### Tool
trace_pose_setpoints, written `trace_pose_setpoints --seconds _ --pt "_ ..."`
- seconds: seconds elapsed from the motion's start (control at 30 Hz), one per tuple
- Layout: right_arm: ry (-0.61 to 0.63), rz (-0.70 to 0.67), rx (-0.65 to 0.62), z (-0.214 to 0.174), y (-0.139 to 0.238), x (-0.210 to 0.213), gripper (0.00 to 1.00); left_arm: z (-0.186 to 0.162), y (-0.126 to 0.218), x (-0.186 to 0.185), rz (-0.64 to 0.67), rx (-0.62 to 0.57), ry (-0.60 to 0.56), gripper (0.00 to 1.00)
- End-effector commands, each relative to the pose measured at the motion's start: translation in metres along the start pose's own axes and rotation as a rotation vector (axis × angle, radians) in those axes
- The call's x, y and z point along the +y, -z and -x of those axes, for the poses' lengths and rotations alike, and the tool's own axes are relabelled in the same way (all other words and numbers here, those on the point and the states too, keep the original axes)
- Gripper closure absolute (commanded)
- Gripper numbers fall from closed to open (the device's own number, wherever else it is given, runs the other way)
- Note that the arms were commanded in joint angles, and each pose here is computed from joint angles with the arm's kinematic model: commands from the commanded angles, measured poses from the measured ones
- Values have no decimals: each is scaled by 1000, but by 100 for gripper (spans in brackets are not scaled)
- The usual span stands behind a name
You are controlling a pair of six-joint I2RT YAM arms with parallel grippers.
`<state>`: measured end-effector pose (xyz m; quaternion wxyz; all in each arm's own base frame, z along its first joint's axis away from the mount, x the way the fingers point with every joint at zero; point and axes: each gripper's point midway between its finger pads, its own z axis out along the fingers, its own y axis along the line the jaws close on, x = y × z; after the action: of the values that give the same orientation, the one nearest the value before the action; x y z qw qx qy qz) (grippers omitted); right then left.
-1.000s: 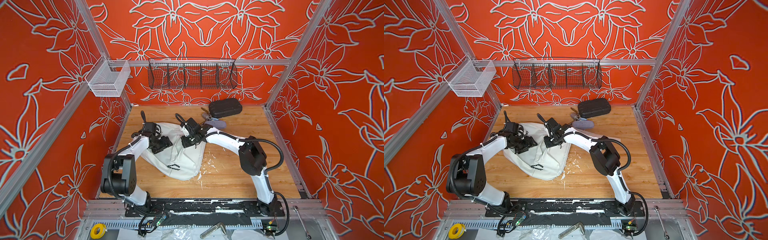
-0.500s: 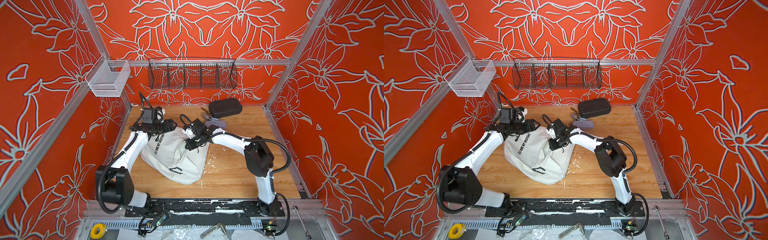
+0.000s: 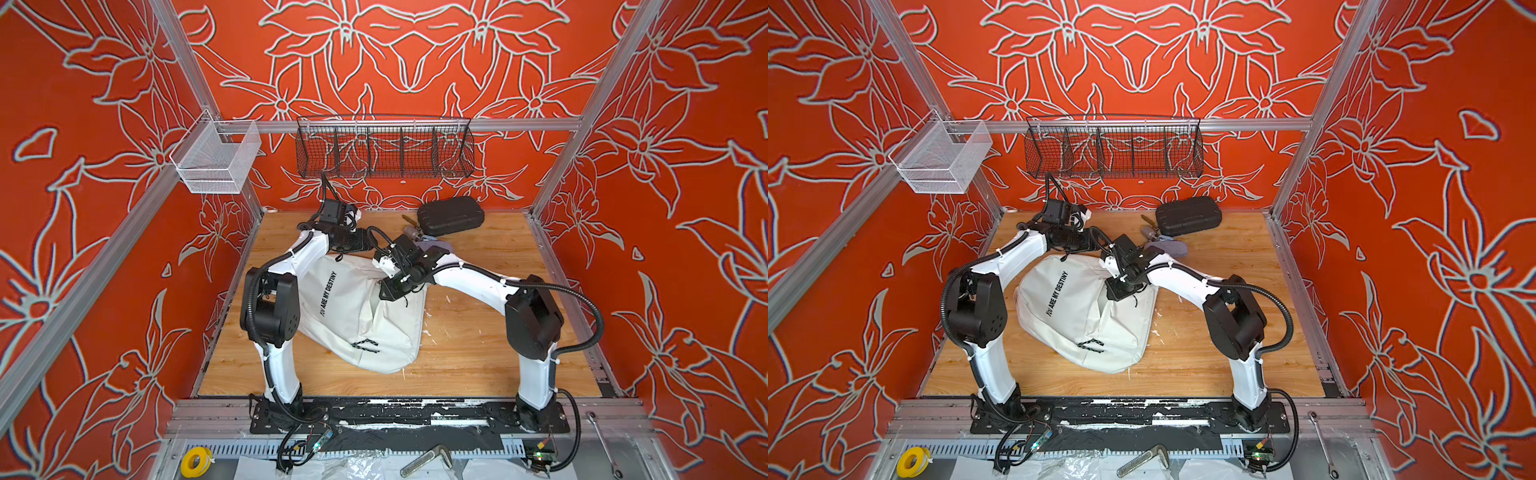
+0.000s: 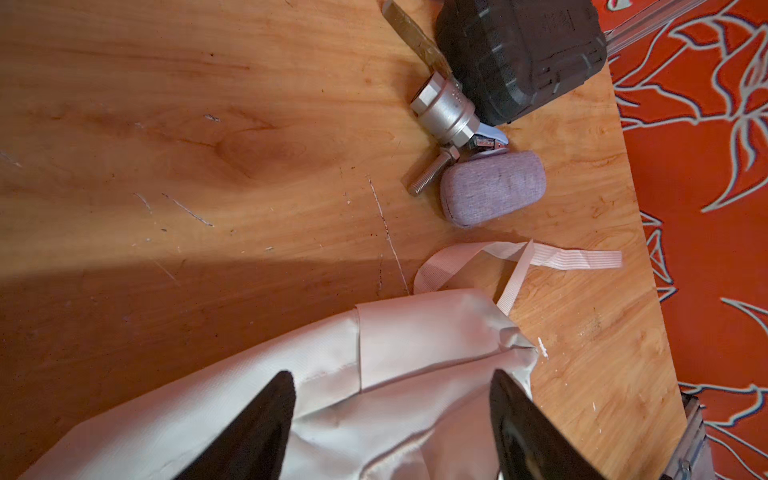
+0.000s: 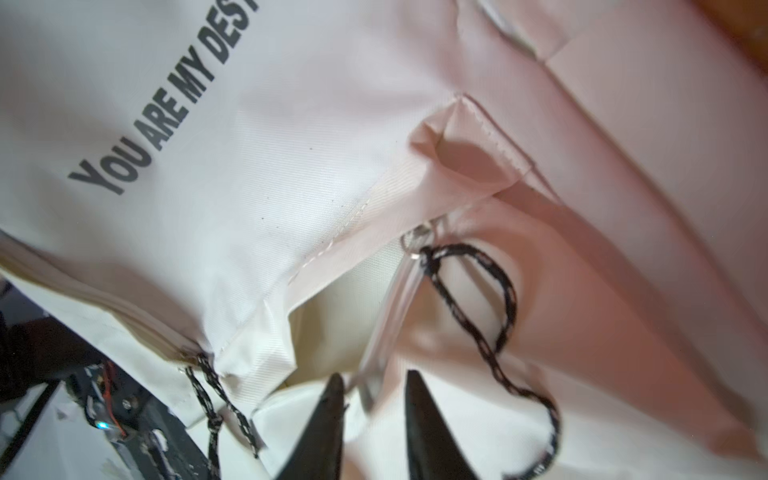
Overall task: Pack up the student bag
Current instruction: 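Release the backpack and move both grippers toward the black case and purple pouch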
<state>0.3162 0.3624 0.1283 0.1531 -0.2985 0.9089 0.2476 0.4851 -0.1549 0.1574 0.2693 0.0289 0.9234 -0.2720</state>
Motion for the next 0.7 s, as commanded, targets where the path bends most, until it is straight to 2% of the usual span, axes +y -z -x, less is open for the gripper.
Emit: trace_pose_setpoints --seconds 0.0,0.1,0.2,0.23,0.33,0.43,0.57,0.67 --pt "173 -8 -209 39 60 11 56 9 5 -7 -29 -16 -34 26" --pt "332 -70 -283 52 84 -3 41 11 10 -10 -34 -25 -60 26" --pt "460 -139 -264 55 90 -40 24 13 15 -12 -32 -34 -74 26" --pt "506 -164 -240 54 87 -58 22 13 16 -13 -32 -35 -78 26" --pt "597 -274 -137 54 74 -118 18 12 21 -15 -32 -35 -87 26" --pt "615 -343 -41 62 62 -164 16 9 27 -17 -28 -36 -94 26" --pt "578 -366 7 78 49 -204 13 3 36 -17 -17 -41 -104 25" --pt "604 -379 53 80 37 -223 13 -3 40 -15 0 -42 -118 25"
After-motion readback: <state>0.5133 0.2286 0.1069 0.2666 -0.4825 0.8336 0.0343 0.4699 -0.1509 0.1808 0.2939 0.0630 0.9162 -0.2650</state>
